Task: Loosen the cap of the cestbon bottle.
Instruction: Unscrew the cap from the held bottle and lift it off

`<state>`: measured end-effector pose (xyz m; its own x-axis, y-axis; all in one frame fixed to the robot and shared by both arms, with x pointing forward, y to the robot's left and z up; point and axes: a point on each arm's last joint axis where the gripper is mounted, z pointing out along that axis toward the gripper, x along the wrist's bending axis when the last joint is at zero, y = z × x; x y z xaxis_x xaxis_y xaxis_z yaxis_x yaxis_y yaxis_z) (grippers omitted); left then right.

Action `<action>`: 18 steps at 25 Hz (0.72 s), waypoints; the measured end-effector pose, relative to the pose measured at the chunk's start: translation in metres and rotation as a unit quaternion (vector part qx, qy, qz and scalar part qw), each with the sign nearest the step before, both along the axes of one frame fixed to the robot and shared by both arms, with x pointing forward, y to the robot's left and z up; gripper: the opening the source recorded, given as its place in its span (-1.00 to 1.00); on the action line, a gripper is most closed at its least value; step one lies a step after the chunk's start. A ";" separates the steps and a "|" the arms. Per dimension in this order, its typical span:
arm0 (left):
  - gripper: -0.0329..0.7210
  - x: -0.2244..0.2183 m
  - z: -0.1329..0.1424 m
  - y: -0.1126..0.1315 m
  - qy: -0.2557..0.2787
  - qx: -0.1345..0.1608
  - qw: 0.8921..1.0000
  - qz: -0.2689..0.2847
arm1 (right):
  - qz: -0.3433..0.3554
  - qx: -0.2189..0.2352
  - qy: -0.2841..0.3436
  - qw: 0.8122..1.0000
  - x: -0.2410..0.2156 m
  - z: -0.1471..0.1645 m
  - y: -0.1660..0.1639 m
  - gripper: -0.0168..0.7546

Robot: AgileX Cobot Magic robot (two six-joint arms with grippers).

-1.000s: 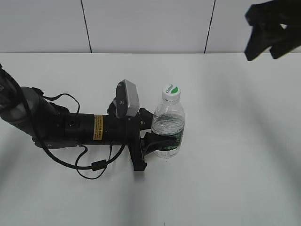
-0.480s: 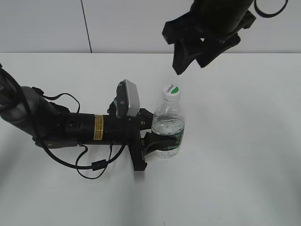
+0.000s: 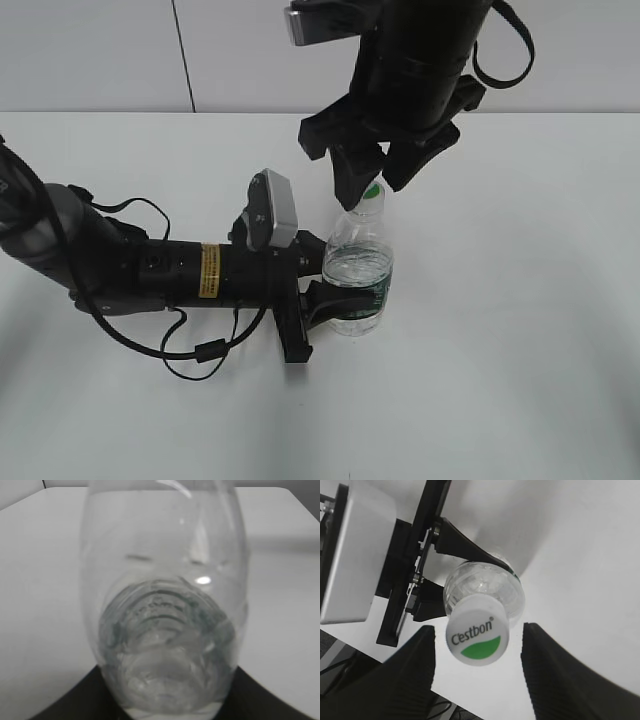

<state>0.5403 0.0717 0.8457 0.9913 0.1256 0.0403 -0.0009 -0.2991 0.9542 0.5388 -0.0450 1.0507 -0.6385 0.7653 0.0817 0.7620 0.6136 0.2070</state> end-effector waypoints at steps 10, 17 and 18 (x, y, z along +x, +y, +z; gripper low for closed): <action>-0.12 0.000 0.000 0.000 0.000 0.000 1.000 0.000 | 0.001 -0.012 -0.003 1.000 0.003 -0.005 0.000 0.15; -0.12 0.000 0.000 0.000 0.000 0.000 1.000 0.000 | 0.002 -0.016 0.000 1.000 0.004 -0.008 0.000 0.15; -0.12 0.000 0.000 0.000 0.000 0.000 1.000 0.000 | 0.002 -0.016 0.000 1.000 0.004 -0.008 0.000 0.15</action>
